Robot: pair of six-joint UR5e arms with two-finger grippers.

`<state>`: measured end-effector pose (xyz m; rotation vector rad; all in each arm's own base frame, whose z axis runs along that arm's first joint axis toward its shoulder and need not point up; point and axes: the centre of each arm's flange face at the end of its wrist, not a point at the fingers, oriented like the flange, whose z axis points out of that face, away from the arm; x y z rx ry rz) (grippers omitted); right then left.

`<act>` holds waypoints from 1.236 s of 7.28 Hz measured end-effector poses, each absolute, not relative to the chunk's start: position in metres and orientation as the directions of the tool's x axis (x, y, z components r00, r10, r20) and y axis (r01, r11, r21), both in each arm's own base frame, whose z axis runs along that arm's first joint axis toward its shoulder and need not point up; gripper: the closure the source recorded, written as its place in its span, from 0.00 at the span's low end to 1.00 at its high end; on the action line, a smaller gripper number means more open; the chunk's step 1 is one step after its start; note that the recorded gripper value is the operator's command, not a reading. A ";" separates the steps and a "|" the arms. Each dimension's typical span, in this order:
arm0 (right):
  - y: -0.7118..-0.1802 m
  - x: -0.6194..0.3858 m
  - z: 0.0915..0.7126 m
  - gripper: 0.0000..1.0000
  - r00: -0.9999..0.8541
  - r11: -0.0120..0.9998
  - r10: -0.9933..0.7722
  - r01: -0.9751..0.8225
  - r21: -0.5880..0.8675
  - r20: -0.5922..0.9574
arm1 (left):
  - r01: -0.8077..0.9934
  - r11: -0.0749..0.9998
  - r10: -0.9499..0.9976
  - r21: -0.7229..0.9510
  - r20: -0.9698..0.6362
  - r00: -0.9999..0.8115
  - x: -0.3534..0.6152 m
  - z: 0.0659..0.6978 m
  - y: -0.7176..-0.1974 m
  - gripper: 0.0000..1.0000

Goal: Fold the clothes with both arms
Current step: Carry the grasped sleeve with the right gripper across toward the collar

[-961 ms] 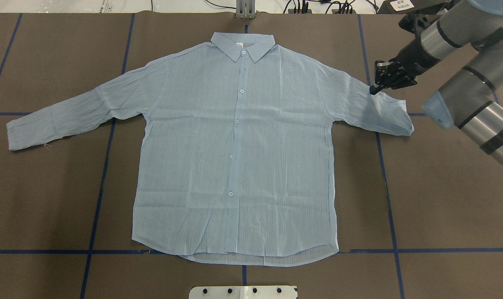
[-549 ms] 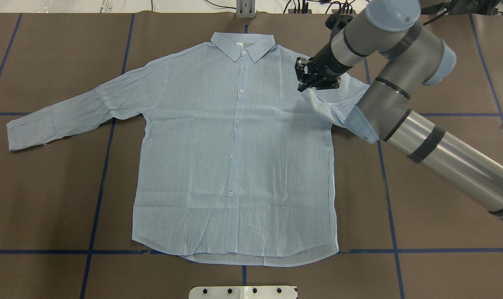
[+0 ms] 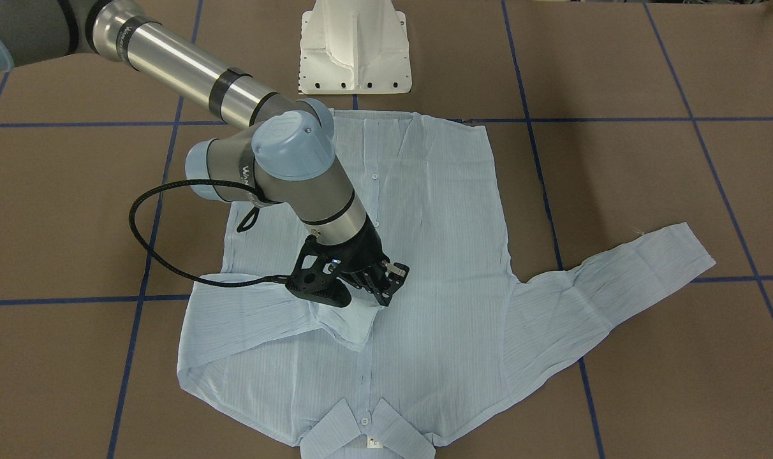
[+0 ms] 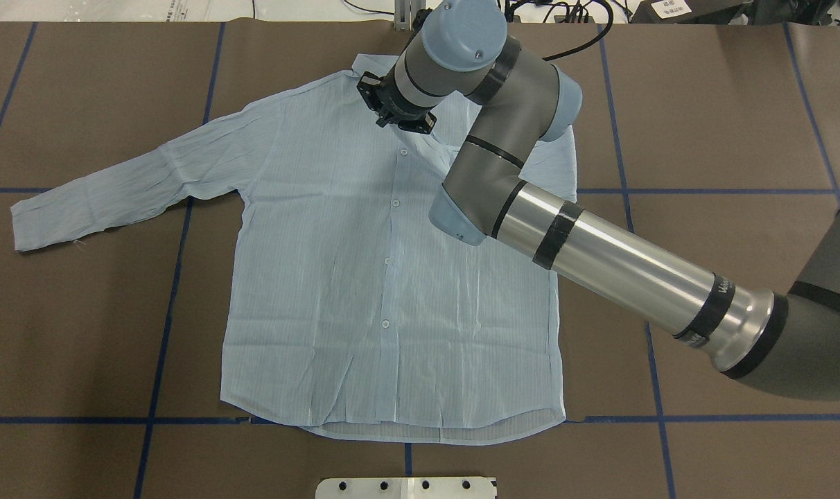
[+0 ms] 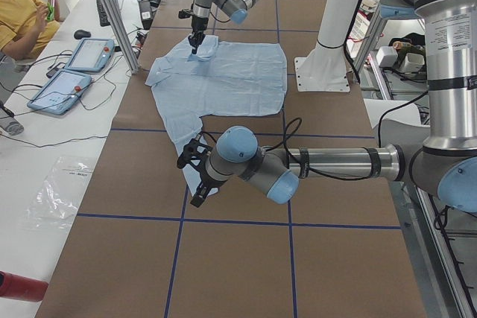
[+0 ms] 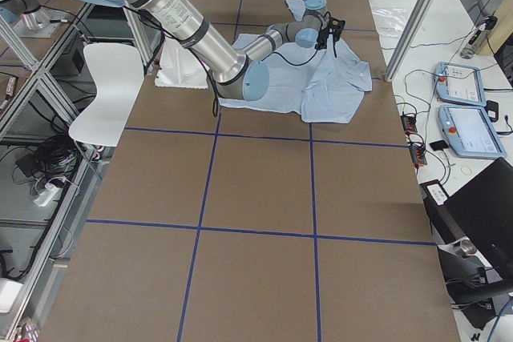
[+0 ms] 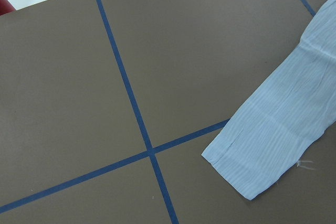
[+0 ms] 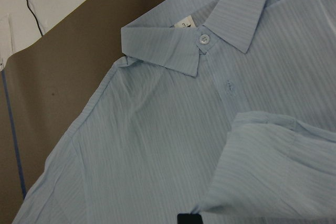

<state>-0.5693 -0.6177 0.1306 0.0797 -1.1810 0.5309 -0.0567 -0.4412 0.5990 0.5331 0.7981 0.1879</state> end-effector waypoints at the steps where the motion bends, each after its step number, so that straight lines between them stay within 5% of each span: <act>1: -0.620 -0.582 0.117 1.00 0.260 0.867 0.354 -0.452 -0.210 0.899 | 0.037 0.852 0.356 0.522 -0.630 0.690 -0.057 0.599 -0.441 0.00; 7: -0.613 -0.611 0.060 1.00 0.188 0.821 0.384 -0.518 -0.241 0.904 | 0.037 0.853 0.357 0.521 -0.632 0.688 -0.056 0.599 -0.440 0.00; 8: -0.611 -0.617 0.057 0.35 0.184 0.814 0.392 -0.526 -0.247 0.901 | 0.036 0.854 0.358 0.518 -0.638 0.682 -0.056 0.600 -0.439 0.00; 9: -0.607 -0.622 0.056 0.00 0.183 0.812 0.395 -0.528 -0.248 0.900 | 0.036 0.857 0.358 0.515 -0.643 0.677 -0.055 0.602 -0.438 0.00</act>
